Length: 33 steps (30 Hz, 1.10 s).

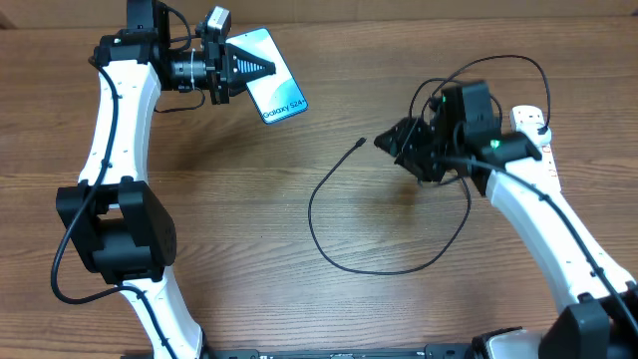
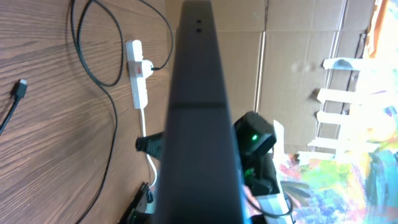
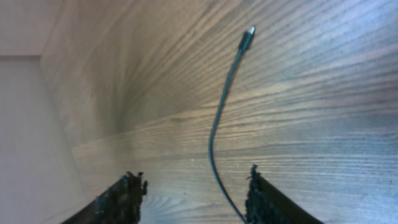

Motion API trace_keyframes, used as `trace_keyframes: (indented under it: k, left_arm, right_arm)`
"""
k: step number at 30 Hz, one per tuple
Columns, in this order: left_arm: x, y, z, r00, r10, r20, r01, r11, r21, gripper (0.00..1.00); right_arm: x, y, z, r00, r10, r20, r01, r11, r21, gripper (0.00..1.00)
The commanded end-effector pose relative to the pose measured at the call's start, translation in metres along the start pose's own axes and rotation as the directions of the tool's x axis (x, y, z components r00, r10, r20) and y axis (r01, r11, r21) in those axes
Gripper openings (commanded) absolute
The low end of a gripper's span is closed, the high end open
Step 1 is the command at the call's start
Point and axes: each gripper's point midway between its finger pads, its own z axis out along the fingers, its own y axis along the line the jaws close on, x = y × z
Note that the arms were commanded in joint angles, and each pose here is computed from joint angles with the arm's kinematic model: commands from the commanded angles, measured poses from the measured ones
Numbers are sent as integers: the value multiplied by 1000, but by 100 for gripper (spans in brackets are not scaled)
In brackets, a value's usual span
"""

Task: Plug charger to phone and switch on socket
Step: 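Release the phone from the right gripper and move it toward the cable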

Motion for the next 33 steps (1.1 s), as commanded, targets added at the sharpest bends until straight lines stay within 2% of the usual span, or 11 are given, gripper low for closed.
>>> trace_keyframes:
  k: [1,8,12,16,27,33]
  left_arm:
    - [0,-23,-8,1000,20,-10,-19,996,86,4]
    - [-6,-24,-11,999,40,5,-41,996,82,4]
    - [-10,-16,-11,997,77,25,-78,996,34,4]
    - [-15,-4,-11,995,90,50,-88,995,-39,4]
    - [-15,-1,-11,995,85,54,-82,995,-52,4]
    - [-15,6,-10,997,57,61,-51,995,-91,4]
  right_arm:
    - [-18,23,-7,997,-66,25,67,998,-14,52]
    - [-27,33,-9,998,-46,38,47,999,-22,49]
    - [-33,31,-2,998,-13,54,14,1000,-9,47]
    - [-29,27,30,998,55,12,-55,998,11,44]
    - [-29,12,99,985,171,-24,-170,984,52,41]
    - [-27,-13,131,971,236,-44,-230,967,113,40]
